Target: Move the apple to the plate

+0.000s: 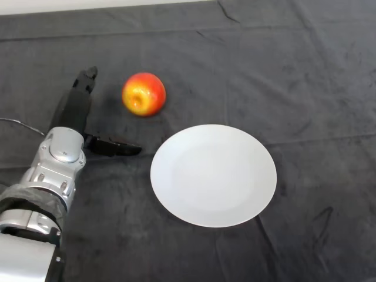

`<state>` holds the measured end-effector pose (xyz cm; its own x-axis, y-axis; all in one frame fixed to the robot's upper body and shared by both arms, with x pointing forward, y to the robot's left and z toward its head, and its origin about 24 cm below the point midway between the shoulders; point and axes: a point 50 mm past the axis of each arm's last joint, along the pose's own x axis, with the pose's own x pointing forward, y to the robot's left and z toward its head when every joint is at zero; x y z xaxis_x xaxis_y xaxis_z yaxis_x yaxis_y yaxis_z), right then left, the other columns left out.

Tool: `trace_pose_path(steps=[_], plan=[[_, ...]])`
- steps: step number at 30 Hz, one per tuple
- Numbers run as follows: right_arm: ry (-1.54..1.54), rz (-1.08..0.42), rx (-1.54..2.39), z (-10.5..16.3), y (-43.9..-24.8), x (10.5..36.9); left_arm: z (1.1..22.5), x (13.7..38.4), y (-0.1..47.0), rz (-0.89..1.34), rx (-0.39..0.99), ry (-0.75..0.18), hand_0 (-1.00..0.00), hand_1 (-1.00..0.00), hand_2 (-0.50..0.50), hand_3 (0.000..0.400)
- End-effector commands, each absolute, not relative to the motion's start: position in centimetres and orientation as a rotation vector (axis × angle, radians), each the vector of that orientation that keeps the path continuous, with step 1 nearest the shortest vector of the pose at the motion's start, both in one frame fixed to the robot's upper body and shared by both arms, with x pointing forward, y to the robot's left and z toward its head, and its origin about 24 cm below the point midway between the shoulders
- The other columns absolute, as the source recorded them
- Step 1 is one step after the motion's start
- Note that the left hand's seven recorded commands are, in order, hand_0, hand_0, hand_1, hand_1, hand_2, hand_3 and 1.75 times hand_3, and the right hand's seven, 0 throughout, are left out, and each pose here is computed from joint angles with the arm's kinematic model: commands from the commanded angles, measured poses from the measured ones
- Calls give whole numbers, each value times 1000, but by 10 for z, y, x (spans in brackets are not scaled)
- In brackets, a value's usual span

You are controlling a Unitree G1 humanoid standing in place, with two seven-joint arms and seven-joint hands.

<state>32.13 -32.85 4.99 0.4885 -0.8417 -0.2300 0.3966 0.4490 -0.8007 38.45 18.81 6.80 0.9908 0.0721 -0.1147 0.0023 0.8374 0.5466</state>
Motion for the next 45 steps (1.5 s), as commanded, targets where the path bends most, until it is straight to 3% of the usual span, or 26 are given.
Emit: trace_pose_path(steps=[1, 23, 45], plan=[[737, -850, -766, 40, -333, 313, 100, 401, 177, 38, 611, 71, 0, 0, 0, 0], [737, -850, -766, 40, -333, 313, 113, 408, 137, -28, 608, 19, 0, 0, 0, 0], [737, -850, -766, 41, -333, 313, 103, 406, 153, -24, 767, 89, 0, 0, 0, 0]])
